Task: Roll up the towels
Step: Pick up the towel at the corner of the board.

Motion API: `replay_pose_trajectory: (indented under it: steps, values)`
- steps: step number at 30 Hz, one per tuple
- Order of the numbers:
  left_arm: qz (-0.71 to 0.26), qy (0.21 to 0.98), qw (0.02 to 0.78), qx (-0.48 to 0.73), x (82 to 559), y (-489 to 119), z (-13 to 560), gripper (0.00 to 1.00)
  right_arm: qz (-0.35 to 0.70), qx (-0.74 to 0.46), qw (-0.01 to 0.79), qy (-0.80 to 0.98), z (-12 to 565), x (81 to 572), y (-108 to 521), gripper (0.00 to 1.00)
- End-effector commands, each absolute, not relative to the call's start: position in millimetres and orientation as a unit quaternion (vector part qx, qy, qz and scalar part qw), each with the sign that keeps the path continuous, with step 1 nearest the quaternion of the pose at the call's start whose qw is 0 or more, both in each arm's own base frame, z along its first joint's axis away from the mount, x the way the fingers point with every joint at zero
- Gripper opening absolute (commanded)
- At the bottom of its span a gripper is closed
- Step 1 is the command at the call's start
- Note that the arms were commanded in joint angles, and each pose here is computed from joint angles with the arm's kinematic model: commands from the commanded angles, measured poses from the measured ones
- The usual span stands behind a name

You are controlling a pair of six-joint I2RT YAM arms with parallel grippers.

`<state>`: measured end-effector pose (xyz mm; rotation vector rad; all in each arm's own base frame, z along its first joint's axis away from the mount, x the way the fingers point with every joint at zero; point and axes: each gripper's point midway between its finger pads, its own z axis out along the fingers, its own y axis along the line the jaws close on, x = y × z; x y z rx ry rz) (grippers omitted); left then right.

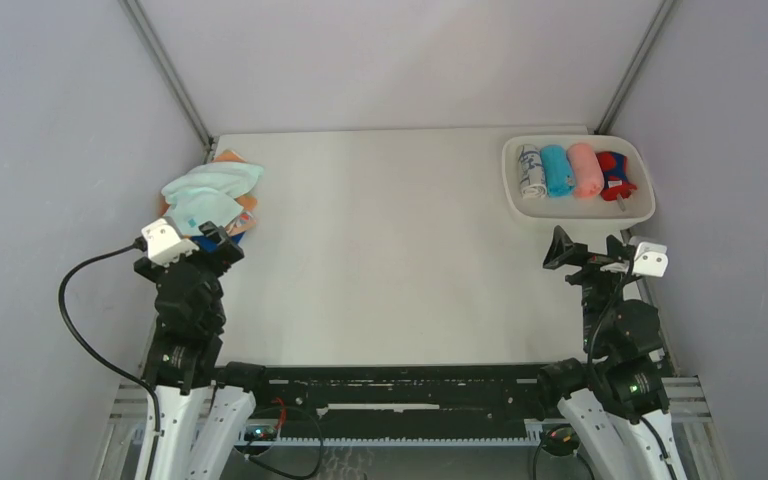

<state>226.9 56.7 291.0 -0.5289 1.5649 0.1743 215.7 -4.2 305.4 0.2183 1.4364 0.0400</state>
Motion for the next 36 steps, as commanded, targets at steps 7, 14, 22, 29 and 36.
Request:
replay_pose_trajectory:
  steps: [7,14,22,29,36]
  values:
    - [0.080,0.706,0.666,-0.229,245.6,53.9,287.8,1.00,0.030,0.099,0.765,0.635,318.7,213.2,-2.9,1.00]
    - [0.094,0.764,0.599,-0.223,286.6,46.4,272.7,1.00,0.043,0.100,0.775,0.622,324.7,205.0,-2.4,1.00]
    - [0.066,0.809,0.494,-0.312,357.9,75.1,228.9,1.00,0.060,0.089,0.780,0.617,327.2,199.7,2.8,1.00]
    - [0.063,0.808,0.447,-0.377,406.6,121.5,200.6,1.00,0.066,0.082,0.782,0.614,327.6,195.2,5.0,1.00]
    - [0.085,0.815,0.426,-0.383,454.8,150.2,185.0,0.96,0.070,0.074,0.781,0.617,326.4,195.2,8.0,1.00]
